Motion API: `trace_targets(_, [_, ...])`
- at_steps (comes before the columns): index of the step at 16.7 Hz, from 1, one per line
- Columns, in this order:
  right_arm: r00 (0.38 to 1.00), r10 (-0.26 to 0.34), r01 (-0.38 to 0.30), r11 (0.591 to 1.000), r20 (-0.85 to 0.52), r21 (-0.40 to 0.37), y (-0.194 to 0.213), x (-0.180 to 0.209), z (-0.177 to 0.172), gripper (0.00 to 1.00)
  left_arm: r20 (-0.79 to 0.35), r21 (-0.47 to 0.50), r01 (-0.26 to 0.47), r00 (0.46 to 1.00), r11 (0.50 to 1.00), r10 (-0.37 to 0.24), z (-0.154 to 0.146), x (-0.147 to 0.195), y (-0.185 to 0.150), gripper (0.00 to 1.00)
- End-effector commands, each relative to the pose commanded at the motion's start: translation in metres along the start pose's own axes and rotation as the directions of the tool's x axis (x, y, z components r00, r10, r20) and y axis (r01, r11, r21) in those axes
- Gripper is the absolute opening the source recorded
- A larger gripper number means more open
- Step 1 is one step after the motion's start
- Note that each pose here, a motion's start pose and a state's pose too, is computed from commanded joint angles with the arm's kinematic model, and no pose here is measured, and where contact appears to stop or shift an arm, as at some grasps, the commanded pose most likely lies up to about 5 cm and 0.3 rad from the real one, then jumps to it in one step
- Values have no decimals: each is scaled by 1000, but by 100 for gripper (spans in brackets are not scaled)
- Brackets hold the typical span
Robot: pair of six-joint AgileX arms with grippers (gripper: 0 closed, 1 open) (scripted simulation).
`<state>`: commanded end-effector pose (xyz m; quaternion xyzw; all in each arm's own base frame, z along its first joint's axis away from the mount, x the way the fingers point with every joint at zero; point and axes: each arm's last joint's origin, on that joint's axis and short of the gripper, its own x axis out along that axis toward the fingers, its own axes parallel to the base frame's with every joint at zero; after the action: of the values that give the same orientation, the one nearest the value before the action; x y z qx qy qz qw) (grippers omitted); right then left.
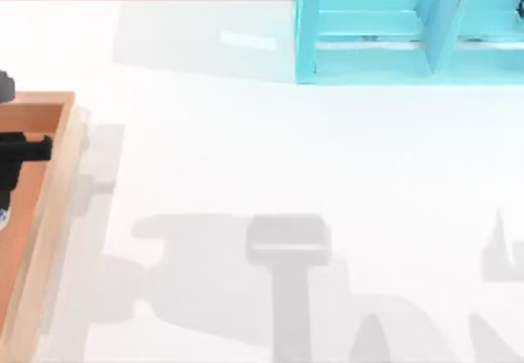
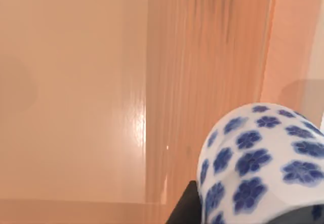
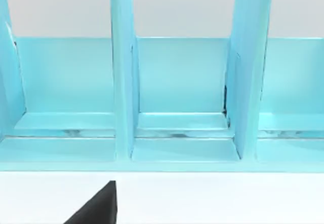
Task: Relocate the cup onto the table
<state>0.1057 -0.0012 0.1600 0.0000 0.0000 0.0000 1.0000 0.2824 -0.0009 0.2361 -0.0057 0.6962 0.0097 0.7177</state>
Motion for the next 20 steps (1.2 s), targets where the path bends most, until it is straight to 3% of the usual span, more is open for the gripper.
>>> trace_targets(3, [1000, 0, 0, 1000, 0, 0, 0, 0, 0, 100, -24, 39, 4, 1000, 999, -3, -11, -13, -20, 0])
trace_targets(10, [1000, 0, 0, 1000, 0, 0, 0, 0, 0, 100, -45, 42, 3, 999, 999, -1, -4, -12, -25, 0])
trace_targets(15, [1000, 0, 0, 1000, 0, 0, 0, 0, 0, 100, -84, 52, -5, 996, 999, 9, 43, -17, -65, 0])
trace_targets(20, [1000, 0, 0, 1000, 0, 0, 0, 0, 0, 100, -36, 51, 4, 999, 999, -2, 99, -30, -137, 0])
